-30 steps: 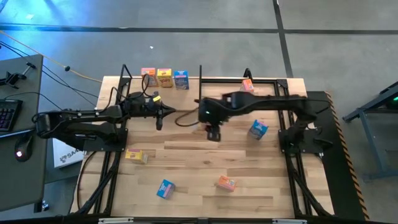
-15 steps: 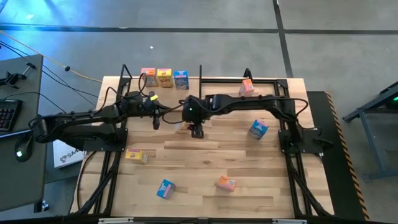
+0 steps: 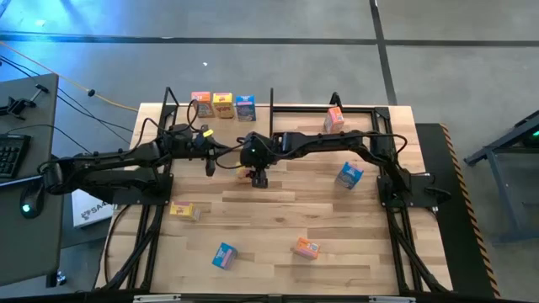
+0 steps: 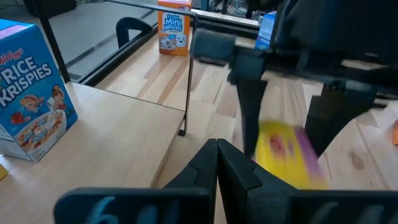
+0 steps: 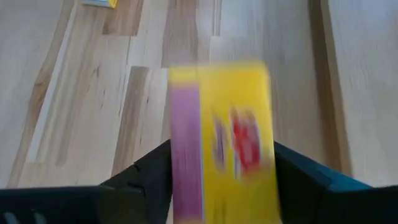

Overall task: Stack cereal on shelf
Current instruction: Put the bottom yellow cereal box on the shelf aligned with the other yellow cereal box

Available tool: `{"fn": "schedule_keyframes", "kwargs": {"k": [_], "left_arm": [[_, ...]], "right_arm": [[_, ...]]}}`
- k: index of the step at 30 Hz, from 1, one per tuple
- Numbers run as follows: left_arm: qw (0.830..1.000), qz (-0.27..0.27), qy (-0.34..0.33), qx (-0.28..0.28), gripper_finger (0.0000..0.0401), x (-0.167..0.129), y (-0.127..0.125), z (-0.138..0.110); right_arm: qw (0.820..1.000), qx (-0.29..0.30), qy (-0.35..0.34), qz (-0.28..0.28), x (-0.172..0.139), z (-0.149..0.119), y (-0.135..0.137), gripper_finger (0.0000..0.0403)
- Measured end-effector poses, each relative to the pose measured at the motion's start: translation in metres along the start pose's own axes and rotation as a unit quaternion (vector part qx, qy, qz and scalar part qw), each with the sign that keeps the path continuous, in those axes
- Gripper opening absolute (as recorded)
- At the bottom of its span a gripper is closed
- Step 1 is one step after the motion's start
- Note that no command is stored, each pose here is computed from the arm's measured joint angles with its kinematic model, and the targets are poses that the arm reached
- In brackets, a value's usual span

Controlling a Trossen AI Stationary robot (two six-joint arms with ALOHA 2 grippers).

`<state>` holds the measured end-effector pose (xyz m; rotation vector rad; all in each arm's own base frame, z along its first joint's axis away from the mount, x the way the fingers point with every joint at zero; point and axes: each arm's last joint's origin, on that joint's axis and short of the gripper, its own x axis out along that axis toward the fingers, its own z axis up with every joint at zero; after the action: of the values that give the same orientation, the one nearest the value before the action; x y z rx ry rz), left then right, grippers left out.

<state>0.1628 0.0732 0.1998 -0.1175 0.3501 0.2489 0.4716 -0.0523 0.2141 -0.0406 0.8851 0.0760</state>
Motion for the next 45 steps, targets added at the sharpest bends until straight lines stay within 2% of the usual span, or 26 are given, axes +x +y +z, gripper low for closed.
{"fn": "schedule_keyframes", "kwargs": {"k": [4, 8, 12, 17, 21, 25, 28, 29, 31, 37, 45], "left_arm": [[1.000, 0.000, 0.002, 0.000, 0.0000, 0.000, 0.000, 0.000], [1.000, -0.003, 0.006, -0.001, 0.0000, 0.000, -0.001, -0.001], [1.000, -0.006, 0.008, -0.023, 0.0000, 0.000, -0.002, -0.001], [1.000, -0.014, 0.006, -0.021, 0.0000, 0.001, -0.005, -0.001], [0.999, -0.025, 0.010, -0.043, 0.0000, 0.001, -0.008, -0.001], [0.997, -0.038, 0.013, -0.060, 0.0001, 0.001, -0.013, 0.002], [0.998, -0.040, 0.013, -0.054, 0.0007, 0.001, -0.017, 0.011], [0.998, -0.042, 0.014, -0.047, 0.0013, 0.000, -0.019, 0.014], [0.998, -0.048, 0.025, -0.041, 0.0033, 0.000, -0.022, 0.023], [0.987, -0.056, 0.142, -0.047, 0.0122, 0.006, -0.035, 0.051], [0.961, -0.045, 0.271, -0.037, 0.0247, 0.026, -0.051, 0.088]], "right_arm": [[1.000, 0.009, -0.007, -0.007, 0.006, 0.000, -0.001, 0.0246], [0.999, -0.006, -0.028, -0.022, -0.001, 0.007, 0.000, 0.0256], [0.998, -0.038, -0.042, -0.030, -0.033, 0.024, 0.007, 0.0257], [0.998, -0.054, 0.030, -0.011, -0.079, 0.030, 0.023, 0.0248], [0.996, -0.080, 0.045, -0.016, -0.100, 0.018, 0.037, 0.0201], [0.997, -0.064, -0.007, 0.031, -0.091, -0.018, 0.040, 0.0113], [0.996, -0.044, -0.074, 0.032, -0.092, -0.045, 0.040, 0.0039], [0.994, -0.039, -0.098, 0.030, -0.095, -0.052, 0.041, 0.0020], [0.989, -0.031, -0.142, 0.026, -0.100, -0.068, 0.046, 0.0010], [0.968, -0.013, -0.249, -0.024, -0.119, -0.103, 0.059, 0.0040], [0.954, -0.004, -0.297, -0.046, -0.128, -0.133, 0.070, 0.0032]]}}
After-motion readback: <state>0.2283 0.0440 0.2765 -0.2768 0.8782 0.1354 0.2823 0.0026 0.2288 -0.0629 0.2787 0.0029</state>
